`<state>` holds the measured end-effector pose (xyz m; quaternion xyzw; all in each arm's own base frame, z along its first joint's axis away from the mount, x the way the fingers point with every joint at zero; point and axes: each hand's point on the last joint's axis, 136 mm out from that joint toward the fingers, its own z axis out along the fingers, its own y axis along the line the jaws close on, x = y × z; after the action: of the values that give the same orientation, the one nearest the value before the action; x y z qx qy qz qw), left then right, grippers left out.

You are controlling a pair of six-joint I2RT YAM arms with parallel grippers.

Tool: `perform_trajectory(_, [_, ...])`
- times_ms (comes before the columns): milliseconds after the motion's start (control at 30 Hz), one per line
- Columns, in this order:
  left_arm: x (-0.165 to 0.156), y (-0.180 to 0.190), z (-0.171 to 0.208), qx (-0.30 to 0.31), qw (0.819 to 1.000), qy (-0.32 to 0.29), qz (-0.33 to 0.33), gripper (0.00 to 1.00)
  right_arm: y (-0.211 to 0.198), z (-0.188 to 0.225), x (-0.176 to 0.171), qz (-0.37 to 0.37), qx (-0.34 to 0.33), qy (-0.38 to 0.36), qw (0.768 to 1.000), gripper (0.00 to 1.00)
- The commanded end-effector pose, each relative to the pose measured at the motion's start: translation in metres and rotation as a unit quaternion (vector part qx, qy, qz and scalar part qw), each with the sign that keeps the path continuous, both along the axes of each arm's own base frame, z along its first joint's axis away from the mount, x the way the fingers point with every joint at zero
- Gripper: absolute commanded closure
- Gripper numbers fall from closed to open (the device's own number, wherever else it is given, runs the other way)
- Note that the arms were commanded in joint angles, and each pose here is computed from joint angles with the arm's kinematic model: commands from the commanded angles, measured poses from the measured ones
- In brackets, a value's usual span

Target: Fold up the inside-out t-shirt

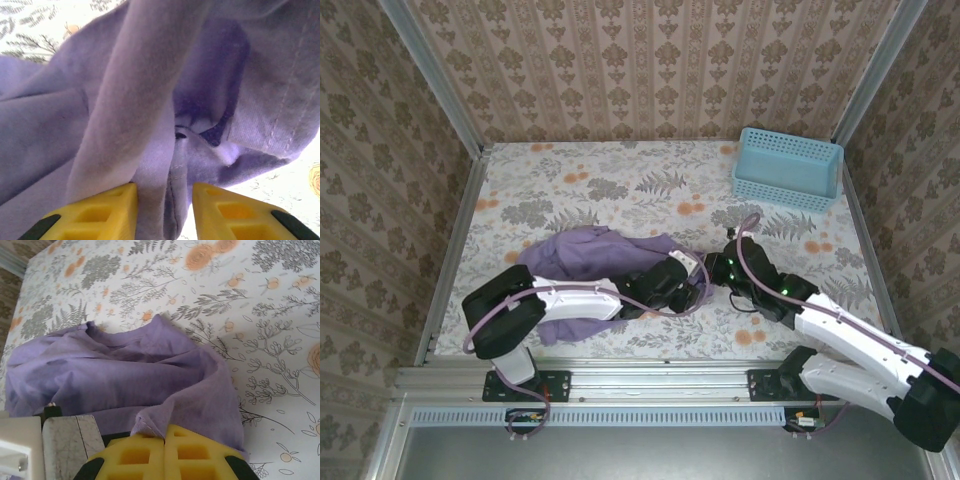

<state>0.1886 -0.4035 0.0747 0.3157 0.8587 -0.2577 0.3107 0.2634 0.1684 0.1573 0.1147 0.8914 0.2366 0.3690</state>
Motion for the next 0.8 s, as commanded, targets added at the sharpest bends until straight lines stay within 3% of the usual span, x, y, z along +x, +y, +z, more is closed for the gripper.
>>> perform_trajectory(0, [0.003,-0.014,0.016,-0.045,0.999,0.009,0.001,0.66,0.000,0.006,0.009,-0.032,0.034,0.018,0.999,1.00])
perform_trajectory(200, [-0.002,-0.011,0.023,-0.051,0.999,-0.009,0.001,0.59,-0.009,-0.010,0.018,-0.059,0.048,0.052,0.996,1.00])
perform_trajectory(767, [-0.012,-0.036,0.013,-0.028,0.999,0.008,-0.032,0.63,-0.024,-0.047,0.044,-0.070,0.097,0.111,0.987,1.00])
